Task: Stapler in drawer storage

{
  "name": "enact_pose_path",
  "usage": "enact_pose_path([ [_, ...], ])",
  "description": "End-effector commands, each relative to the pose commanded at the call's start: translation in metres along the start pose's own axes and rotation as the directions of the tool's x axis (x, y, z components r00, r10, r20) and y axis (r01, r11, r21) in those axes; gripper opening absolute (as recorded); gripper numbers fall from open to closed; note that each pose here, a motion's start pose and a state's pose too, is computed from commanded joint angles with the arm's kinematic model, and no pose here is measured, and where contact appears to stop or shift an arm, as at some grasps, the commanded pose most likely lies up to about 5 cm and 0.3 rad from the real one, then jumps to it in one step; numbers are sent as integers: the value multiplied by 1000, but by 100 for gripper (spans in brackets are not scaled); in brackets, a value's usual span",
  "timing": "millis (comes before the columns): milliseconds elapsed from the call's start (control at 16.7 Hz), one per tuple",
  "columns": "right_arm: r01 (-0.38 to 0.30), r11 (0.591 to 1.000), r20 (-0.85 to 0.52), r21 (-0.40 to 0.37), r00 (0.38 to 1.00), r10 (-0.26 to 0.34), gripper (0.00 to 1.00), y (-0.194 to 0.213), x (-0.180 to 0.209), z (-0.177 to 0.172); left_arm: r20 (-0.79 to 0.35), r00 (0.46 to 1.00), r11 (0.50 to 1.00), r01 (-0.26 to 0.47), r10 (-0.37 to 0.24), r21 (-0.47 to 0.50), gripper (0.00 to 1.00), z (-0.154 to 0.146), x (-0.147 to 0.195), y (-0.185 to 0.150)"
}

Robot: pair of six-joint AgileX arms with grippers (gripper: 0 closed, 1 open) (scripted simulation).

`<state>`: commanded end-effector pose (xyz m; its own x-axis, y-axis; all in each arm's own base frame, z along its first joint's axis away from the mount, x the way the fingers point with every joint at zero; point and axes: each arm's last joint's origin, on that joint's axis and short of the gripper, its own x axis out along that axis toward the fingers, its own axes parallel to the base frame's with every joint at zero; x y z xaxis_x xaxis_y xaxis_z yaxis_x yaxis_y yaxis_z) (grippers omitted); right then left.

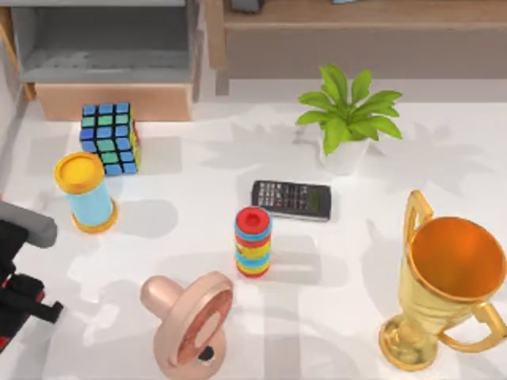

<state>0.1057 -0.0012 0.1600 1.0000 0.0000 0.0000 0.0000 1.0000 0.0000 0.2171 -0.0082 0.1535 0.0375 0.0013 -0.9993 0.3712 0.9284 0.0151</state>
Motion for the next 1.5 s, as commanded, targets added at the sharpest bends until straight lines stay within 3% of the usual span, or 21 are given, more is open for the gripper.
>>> enact_pose_path([
  [300, 0, 1000, 0, 0, 1000, 0, 100, 0, 0, 0, 247, 963, 992, -94, 111, -79, 0, 44, -55, 35],
  [540, 0, 1000, 0, 0, 1000, 0, 100, 0, 0, 0, 452, 850, 957, -190, 271, -218, 0, 83, -124, 85],
  [720, 0, 1000, 0, 0, 1000, 0, 100, 0, 0, 0, 529, 755, 914, -241, 388, -327, 0, 102, -167, 128],
  [900, 0, 1000, 0, 0, 1000, 0, 100, 0, 0, 0, 540, 709, 881, -263, 453, -394, 0, 119, -186, 166],
  [1140, 0, 1000, 0, 0, 1000, 0, 100, 0, 0, 0, 472, 763, 875, -251, 441, -413, 0, 138, -160, 209],
  [1500, 0, 1000, 0, 0, 1000, 0, 100, 0, 0, 0, 239, 943, 921, -137, 234, -364, 0, 155, -46, 245],
])
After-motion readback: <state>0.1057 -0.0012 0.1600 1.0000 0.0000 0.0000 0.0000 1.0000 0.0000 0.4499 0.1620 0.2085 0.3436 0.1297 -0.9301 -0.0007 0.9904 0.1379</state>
